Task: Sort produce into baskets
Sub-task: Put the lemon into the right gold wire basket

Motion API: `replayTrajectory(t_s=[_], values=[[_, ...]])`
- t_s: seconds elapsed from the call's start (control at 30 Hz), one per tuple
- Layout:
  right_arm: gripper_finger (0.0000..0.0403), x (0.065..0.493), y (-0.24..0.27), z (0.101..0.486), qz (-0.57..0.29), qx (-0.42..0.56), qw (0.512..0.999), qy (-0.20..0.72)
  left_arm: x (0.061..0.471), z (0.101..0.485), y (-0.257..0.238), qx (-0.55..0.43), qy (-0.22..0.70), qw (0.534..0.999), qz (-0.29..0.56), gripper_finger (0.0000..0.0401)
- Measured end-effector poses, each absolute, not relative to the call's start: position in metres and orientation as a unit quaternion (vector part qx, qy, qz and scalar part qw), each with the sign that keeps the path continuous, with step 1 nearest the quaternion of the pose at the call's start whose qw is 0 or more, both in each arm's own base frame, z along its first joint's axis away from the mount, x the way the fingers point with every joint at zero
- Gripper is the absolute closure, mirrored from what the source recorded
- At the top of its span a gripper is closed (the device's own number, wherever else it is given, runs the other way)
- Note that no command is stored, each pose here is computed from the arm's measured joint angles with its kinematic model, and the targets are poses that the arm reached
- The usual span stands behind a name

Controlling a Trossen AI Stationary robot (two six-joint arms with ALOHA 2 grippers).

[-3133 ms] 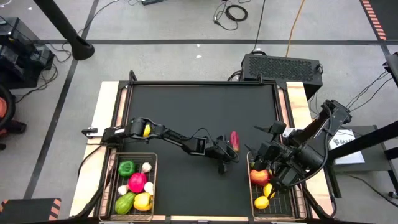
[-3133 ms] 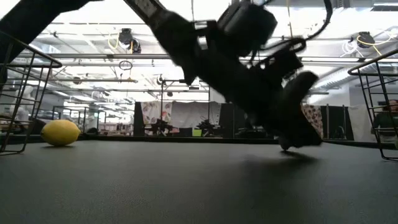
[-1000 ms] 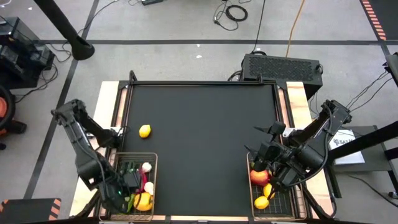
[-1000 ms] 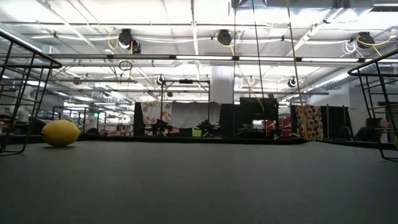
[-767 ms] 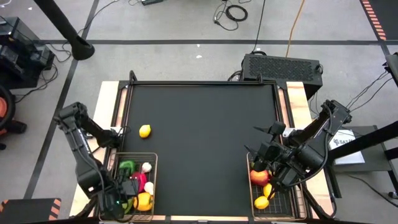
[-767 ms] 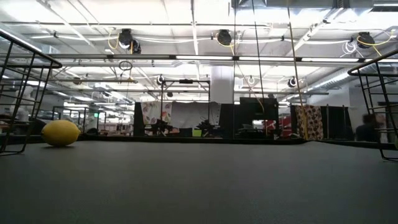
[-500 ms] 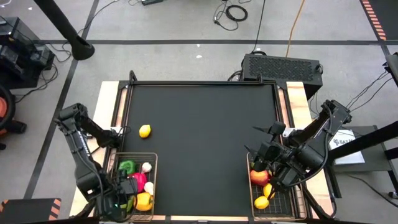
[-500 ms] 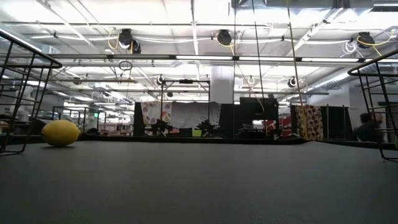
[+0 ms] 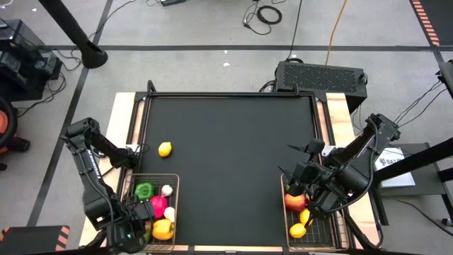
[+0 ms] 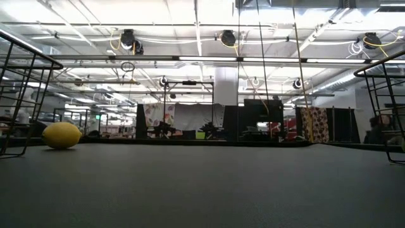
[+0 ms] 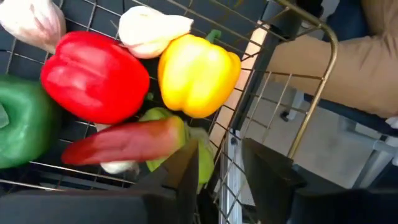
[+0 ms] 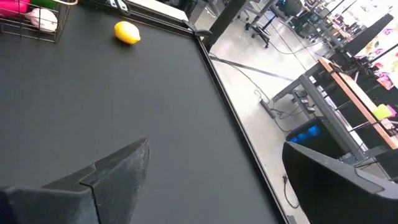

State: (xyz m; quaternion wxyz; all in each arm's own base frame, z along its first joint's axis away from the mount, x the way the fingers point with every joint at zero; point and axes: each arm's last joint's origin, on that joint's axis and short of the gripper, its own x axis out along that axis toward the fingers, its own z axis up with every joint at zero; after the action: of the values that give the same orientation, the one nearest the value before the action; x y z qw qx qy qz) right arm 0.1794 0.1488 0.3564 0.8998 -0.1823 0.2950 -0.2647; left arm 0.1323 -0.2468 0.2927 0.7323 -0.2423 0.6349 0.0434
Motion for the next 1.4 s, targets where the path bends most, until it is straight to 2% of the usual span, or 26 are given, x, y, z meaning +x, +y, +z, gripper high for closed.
replayTrajectory(t_s=[0.1,0.33,0.57,0.7,0.8,0.9,1.07,1.3,1.4], values=[[0.0047,0.179,0.149,0.356,-0.264,-0.183,0.900,0.295,0.132,0.292,-0.245,-0.235,0.637,0.732,0.051,0.0260],[0.0047,0.180,0.149,0.356,-0.264,-0.182,0.900,0.295,0.129,0.291,-0.240,-0.238,0.650,0.717,0.085,0.0257],[0.0047,0.181,0.150,0.357,-0.261,-0.184,0.902,0.292,0.149,0.292,-0.227,-0.189,0.573,0.791,0.102,0.0257],[0.0047,0.183,0.152,0.357,-0.254,-0.188,0.904,0.289,0.170,0.291,-0.203,-0.145,0.531,0.817,0.171,0.0257],[0.0047,0.185,0.154,0.358,-0.247,-0.193,0.906,0.284,0.185,0.292,-0.178,-0.112,0.515,0.817,0.233,0.0257],[0.0047,0.187,0.157,0.359,-0.238,-0.197,0.909,0.280,0.198,0.292,-0.149,-0.089,0.502,0.804,0.306,0.0257],[0.0047,0.189,0.159,0.360,-0.230,-0.205,0.910,0.277,0.215,0.294,-0.102,-0.076,0.518,0.754,0.396,0.0257],[0.0047,0.189,0.159,0.360,-0.228,-0.209,0.909,0.279,0.230,0.292,-0.052,-0.103,0.612,0.685,0.381,0.0255],[0.0047,0.189,0.159,0.360,-0.226,-0.213,0.908,0.282,0.231,0.287,-0.034,-0.122,0.642,0.658,0.374,0.0239]])
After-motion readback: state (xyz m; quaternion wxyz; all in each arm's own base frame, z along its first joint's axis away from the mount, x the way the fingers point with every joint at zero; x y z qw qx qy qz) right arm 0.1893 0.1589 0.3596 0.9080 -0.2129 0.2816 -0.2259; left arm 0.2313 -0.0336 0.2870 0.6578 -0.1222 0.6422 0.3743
